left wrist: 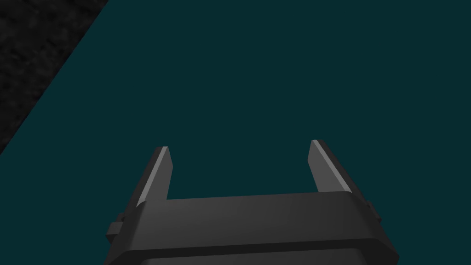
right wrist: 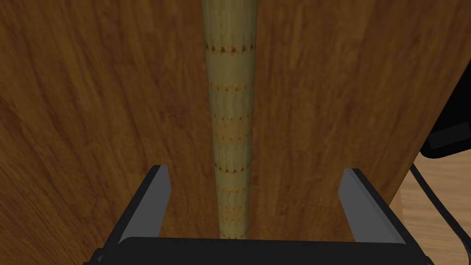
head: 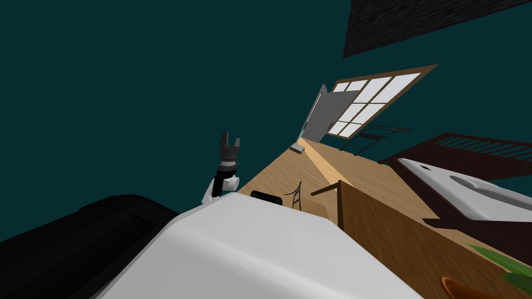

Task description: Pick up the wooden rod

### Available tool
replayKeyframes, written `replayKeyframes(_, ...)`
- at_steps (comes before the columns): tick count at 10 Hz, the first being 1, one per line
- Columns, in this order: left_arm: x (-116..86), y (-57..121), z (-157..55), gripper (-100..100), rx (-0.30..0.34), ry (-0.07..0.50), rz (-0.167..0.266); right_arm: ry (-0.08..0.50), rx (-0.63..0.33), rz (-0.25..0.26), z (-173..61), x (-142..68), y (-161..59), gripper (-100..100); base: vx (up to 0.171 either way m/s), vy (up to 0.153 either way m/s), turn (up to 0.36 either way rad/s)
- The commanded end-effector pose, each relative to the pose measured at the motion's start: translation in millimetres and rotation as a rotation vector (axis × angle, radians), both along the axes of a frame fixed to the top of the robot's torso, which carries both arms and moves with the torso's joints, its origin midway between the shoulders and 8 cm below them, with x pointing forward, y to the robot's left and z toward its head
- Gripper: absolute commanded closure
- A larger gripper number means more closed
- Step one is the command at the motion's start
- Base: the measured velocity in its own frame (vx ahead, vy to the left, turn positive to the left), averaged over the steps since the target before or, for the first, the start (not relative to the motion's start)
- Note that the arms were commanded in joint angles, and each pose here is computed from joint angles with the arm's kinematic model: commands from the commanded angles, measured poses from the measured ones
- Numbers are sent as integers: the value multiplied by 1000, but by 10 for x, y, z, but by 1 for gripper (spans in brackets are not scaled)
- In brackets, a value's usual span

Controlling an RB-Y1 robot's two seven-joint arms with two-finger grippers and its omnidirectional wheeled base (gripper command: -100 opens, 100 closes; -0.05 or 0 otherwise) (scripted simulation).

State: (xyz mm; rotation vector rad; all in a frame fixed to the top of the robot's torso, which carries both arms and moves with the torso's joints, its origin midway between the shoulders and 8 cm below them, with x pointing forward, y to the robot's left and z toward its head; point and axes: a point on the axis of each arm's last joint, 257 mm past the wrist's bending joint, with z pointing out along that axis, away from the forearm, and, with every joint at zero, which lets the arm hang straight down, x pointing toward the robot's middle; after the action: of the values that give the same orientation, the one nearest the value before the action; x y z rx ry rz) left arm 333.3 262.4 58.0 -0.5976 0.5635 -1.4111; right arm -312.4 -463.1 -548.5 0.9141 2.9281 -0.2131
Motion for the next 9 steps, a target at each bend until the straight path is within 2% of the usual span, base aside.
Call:
replayKeyframes(1, 0, 0, 0, 0, 0, 0, 0, 1, 7, 18, -45, 134, -68, -100, -14, 2, -113)
replayKeyframes(3, 0, 0, 0, 0, 0, 0, 0, 6, 16, 67, -115, 390, -198, -100, -36, 6, -193)
replayKeyframes(4, 0, 0, 0, 0, 0, 0, 0, 3, 17, 55, -120, 402, -196, -100, -27, 9, -64)
replayKeyframes(6, 0, 0, 0, 0, 0, 0, 0, 7, 19, 101, -177, 669, -312, -100, -31, 4, -158)
replayKeyframes(7, 0, 0, 0, 0, 0, 0, 0, 5, 20, 92, -177, 669, -312, -100, -23, 8, -56)
replayKeyframes(9, 0, 0, 0, 0, 0, 0, 0, 9, 16, 138, -215, 934, -418, -100, -24, 5, -141)
